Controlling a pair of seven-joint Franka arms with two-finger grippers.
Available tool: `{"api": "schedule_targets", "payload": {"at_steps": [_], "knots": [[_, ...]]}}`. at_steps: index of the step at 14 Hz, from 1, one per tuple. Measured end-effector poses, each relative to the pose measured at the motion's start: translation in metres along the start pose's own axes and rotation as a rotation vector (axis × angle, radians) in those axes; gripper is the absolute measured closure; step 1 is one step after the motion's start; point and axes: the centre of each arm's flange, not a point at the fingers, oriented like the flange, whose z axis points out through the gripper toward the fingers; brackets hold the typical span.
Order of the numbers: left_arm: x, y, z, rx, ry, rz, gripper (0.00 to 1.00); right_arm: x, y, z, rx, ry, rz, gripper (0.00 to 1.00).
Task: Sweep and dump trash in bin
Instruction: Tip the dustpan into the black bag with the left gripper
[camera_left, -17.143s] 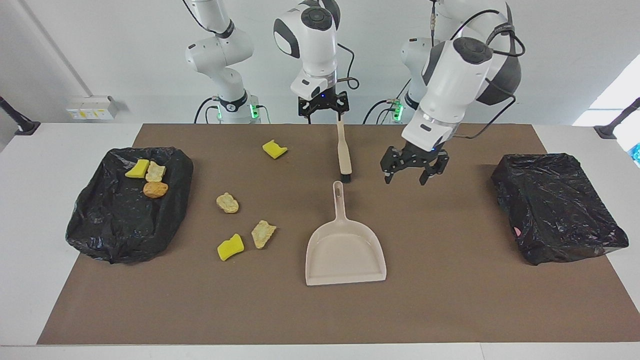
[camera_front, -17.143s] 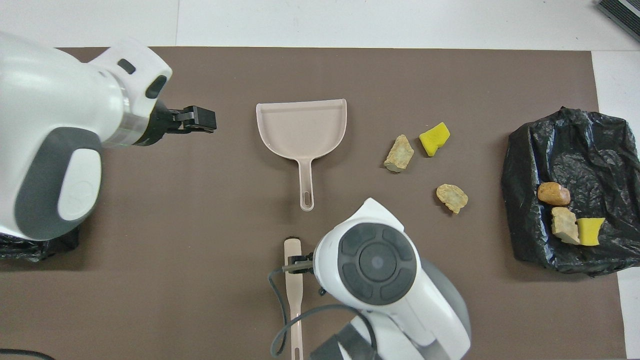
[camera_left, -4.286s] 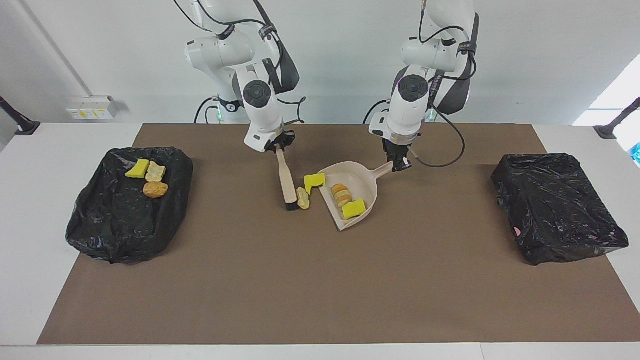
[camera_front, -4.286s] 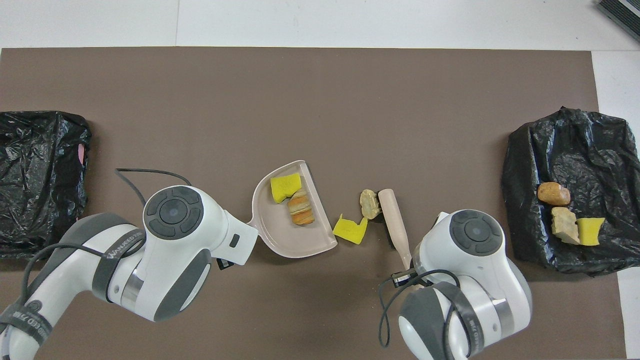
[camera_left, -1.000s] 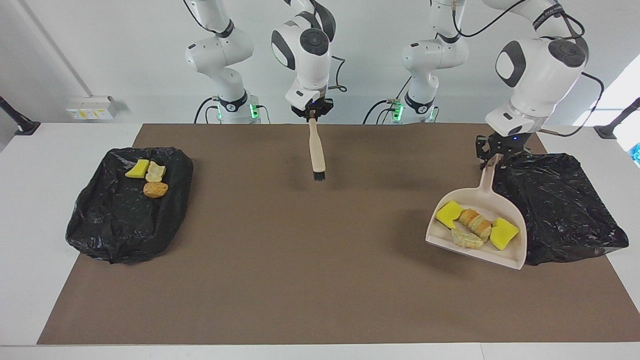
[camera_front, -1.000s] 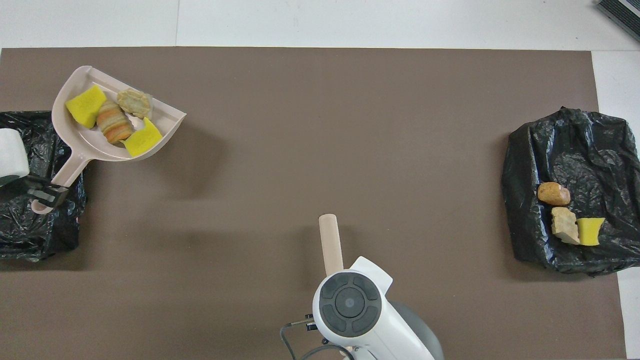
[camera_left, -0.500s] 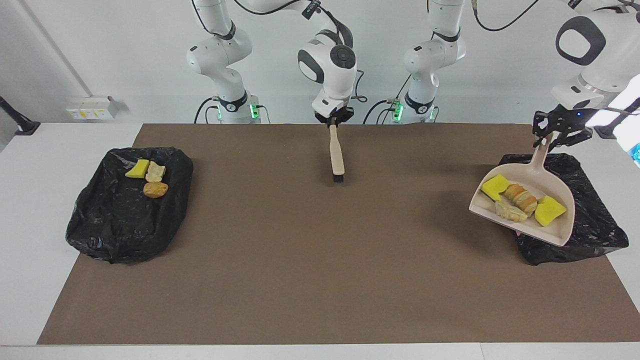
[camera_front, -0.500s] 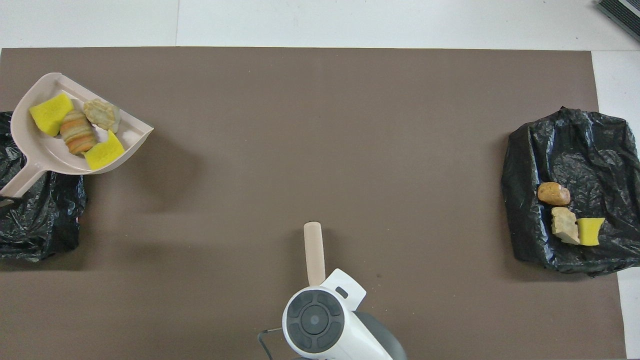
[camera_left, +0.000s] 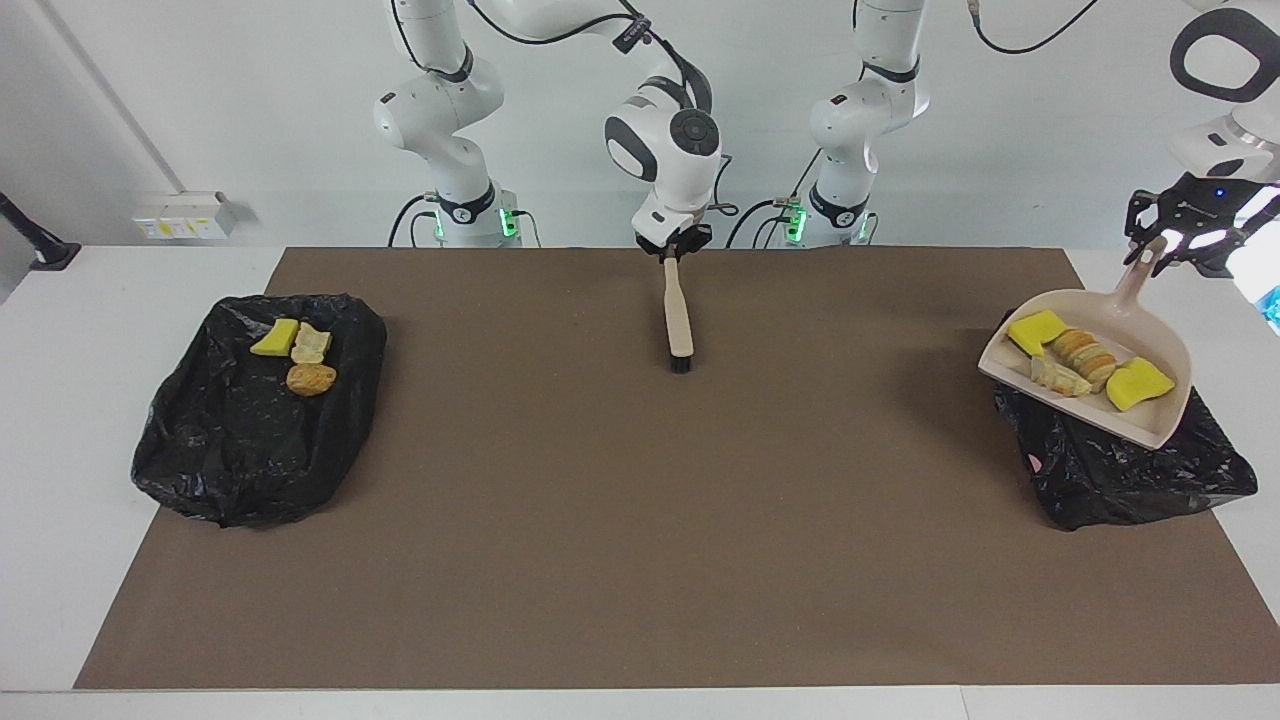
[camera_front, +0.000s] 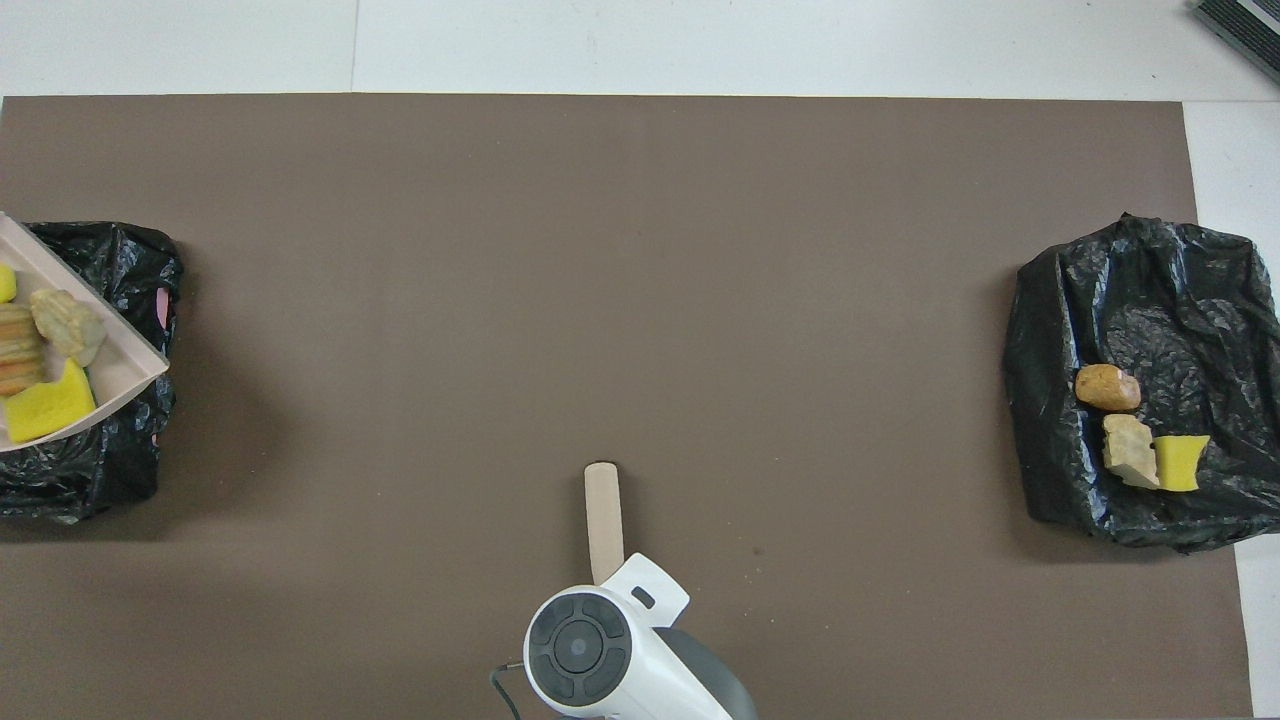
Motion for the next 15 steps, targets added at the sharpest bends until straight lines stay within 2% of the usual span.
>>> {"api": "schedule_targets", "payload": {"at_steps": [4, 6, 7, 12, 13, 15], "knots": [[-0.037, -0.014, -0.006, 0.067, 0.010, 0.047, 0.67, 0.000, 0.000, 0.000, 0.000, 0.000, 0.000, 0.73], [-0.050, -0.018, -0.006, 0.087, 0.006, 0.043, 0.67, 0.000, 0.000, -0.001, 0.002, 0.002, 0.000, 0.68], [-0.056, -0.022, -0.005, 0.101, -0.005, 0.051, 0.67, 0.001, -0.001, -0.003, 0.005, 0.004, -0.001, 0.62], [-0.078, -0.045, 0.008, 0.184, -0.075, 0.140, 0.67, 0.001, -0.006, -0.013, 0.014, 0.011, -0.006, 0.06], [-0.081, -0.049, 0.012, 0.188, -0.102, 0.164, 0.67, 0.001, -0.007, -0.019, 0.013, 0.007, -0.008, 0.00], [-0.085, -0.053, 0.018, 0.183, -0.187, 0.223, 0.67, 0.003, -0.010, -0.041, 0.012, -0.001, -0.009, 0.00]]}}
